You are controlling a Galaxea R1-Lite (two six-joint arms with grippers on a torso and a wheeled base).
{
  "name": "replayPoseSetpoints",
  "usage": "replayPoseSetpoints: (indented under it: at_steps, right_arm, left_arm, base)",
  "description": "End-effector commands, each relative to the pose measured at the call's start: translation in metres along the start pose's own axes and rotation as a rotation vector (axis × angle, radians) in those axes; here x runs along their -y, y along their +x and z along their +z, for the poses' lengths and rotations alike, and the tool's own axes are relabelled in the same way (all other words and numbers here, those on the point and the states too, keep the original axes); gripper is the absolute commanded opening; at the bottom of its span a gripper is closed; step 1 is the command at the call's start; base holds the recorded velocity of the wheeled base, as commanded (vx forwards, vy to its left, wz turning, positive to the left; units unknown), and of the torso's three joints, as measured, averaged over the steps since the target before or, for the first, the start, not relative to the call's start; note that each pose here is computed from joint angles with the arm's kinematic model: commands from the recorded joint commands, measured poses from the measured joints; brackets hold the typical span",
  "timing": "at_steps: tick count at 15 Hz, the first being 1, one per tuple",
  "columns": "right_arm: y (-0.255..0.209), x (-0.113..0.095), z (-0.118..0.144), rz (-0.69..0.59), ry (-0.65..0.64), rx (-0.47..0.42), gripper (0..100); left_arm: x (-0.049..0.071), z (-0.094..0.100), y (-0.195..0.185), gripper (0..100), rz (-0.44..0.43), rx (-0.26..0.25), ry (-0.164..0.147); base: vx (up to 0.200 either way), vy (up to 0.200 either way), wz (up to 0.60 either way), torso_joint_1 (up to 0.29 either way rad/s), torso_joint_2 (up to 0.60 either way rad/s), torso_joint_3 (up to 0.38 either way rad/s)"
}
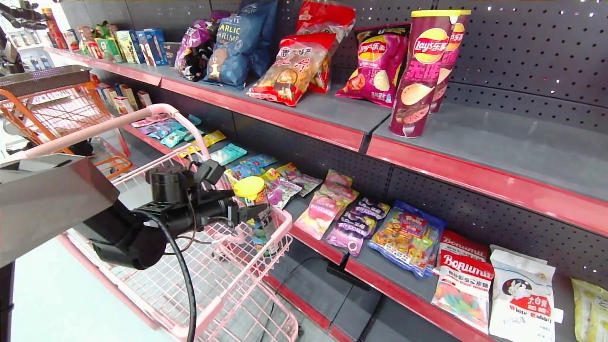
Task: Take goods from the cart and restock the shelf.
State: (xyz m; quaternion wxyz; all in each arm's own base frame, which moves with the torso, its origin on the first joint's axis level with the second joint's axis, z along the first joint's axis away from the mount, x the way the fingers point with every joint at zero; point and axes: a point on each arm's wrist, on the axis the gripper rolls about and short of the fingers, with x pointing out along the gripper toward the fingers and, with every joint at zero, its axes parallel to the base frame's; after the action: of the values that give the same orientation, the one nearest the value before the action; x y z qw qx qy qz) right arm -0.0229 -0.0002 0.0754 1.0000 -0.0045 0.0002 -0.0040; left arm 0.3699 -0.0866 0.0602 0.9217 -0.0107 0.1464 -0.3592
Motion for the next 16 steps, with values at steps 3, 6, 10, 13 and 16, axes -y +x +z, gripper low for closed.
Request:
replayPoseSetpoints:
  at_steps: [3,6,10,13,16]
  right_arm:
    - [0.0,0.0,0.0,0.0,0.0,-0.001,100]
    - [0.0,0.0,0.0,0.0,0.0,-0.001,100]
    - [0.0,0.0,0.0,0.0,0.0,-0.001,100]
    - [0.0,0.0,0.0,0.0,0.0,-0.001,100]
    - [0.0,0.0,0.0,0.0,0.0,-0.001,100]
  left_arm:
    - [0.0,-0.01,0.014,100,-0.006,-0.018,-0.004]
    - [-0.002,-0.008,0.019,0,-0.006,-0.007,0.005]
    - [0.002,-0.005,0.017,0,0.014,0.037,0.03]
    - [0.01,0.015,-0.003,0,0.049,0.096,0.052]
    - [0.024,0.045,-0.04,0,0.097,0.163,0.055]
  base:
    - [0.0,0.0,0.0,0.0,0.0,0.0]
    - [0.0,0.0,0.0,0.0,0.0,0.0]
    - [0.0,0.0,0.0,0.0,0.0,0.0]
    - [0.0,0.0,0.0,0.0,0.0,0.0]
    - [0.0,0.0,0.0,0.0,0.0,0.0]
